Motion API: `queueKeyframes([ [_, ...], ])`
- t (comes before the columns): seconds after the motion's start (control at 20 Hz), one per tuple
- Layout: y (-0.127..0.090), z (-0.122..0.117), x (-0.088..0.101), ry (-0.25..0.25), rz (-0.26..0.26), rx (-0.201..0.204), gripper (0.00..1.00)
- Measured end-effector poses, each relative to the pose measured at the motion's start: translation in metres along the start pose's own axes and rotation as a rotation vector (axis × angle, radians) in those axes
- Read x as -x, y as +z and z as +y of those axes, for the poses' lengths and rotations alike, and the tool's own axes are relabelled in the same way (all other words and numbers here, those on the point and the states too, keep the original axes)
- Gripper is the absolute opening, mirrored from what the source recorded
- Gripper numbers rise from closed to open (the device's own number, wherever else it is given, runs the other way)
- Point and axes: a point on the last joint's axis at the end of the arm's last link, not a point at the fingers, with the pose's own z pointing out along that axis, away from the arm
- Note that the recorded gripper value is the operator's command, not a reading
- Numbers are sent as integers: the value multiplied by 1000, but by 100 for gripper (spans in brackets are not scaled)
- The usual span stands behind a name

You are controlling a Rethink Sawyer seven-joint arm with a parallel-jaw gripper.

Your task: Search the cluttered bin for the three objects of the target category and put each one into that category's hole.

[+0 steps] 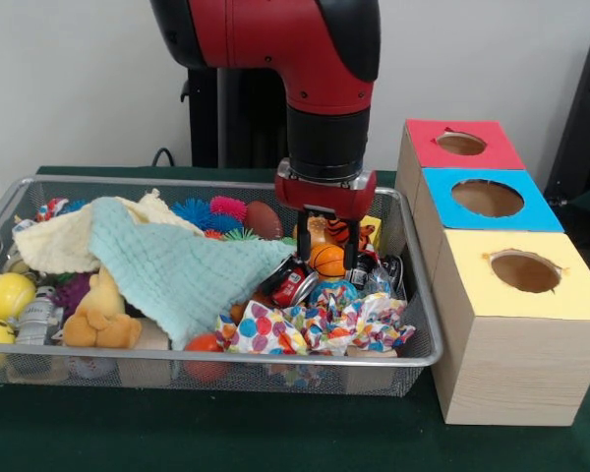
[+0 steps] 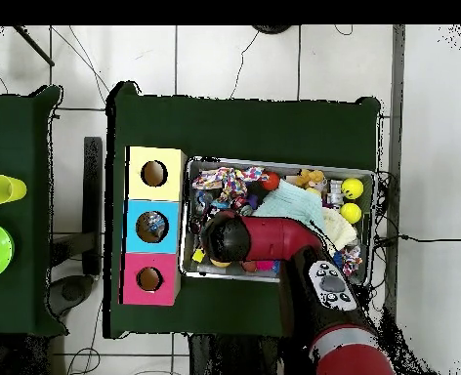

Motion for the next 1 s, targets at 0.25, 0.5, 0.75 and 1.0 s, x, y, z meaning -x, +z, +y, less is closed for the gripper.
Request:
queueKeyframes([
  [0.25,-1,0,2,19,2,1,100],
  [0.5,-2,1,4,34,4,5,100],
  [0.75,-2,1,4,39,4,6,100],
  [1.0,-4,-3,8,48,-1,7,100],
])
